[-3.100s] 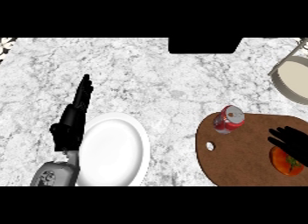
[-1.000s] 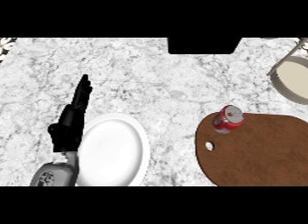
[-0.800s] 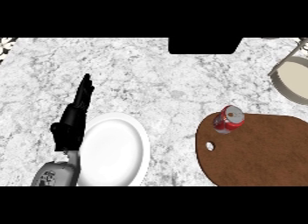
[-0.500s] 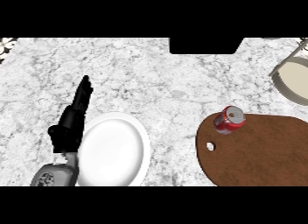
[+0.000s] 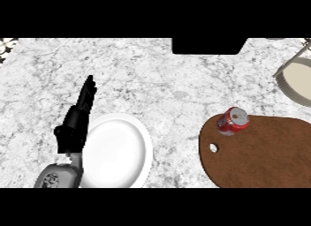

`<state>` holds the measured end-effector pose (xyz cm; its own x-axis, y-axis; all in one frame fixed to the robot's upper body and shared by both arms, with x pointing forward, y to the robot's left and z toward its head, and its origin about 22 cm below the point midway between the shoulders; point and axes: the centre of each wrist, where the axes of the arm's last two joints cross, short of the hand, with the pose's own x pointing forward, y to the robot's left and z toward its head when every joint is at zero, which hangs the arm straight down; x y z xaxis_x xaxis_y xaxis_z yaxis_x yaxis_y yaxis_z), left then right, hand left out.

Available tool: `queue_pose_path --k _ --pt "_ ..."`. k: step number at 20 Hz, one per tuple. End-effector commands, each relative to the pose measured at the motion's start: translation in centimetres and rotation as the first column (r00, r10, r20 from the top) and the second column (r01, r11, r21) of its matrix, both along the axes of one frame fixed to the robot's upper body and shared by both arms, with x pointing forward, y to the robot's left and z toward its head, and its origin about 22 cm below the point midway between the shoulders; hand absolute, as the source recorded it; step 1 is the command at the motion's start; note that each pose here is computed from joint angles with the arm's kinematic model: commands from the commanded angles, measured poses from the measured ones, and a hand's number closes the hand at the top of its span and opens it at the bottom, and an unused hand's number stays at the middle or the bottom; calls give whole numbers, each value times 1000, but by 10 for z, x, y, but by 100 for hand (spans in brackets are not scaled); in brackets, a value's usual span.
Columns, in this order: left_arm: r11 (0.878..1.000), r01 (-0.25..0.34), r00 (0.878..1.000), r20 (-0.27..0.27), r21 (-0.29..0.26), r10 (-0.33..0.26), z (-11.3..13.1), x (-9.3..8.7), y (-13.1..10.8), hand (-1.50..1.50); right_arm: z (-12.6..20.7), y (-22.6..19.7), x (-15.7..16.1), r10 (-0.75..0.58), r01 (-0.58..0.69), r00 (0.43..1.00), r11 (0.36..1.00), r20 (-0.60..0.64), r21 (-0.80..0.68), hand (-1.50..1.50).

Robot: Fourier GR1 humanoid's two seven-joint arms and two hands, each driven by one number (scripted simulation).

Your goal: Pick the tomato from the cutting board and place it in the tiered basket

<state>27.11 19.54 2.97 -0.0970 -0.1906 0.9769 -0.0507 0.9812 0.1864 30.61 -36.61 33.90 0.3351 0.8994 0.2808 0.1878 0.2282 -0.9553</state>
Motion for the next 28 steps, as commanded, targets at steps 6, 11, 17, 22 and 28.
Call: queue_pose_path --k 6,11,17,22,28 --pt "1000 8 1000 9 -10 -8 11 7 6 0 -29 -36 49 -56 56 998 995 1 -83 150" --pt "1000 13 1000 8 -1 -13 1 6 3 0 -36 -74 56 -82 81 997 988 -4 -133 150" --pt "1000 20 1000 -5 -24 -20 -1 -8 -4 0 -59 -73 73 -166 161 986 969 13 187 -150" --pt "1000 1 1000 -4 -9 -1 -9 -7 3 0 -71 -98 71 -108 99 994 957 15 273 -150" --pt "1000 -9 1000 4 7 9 -11 -9 0 0 -70 -118 61 -219 101 952 885 214 454 -150"
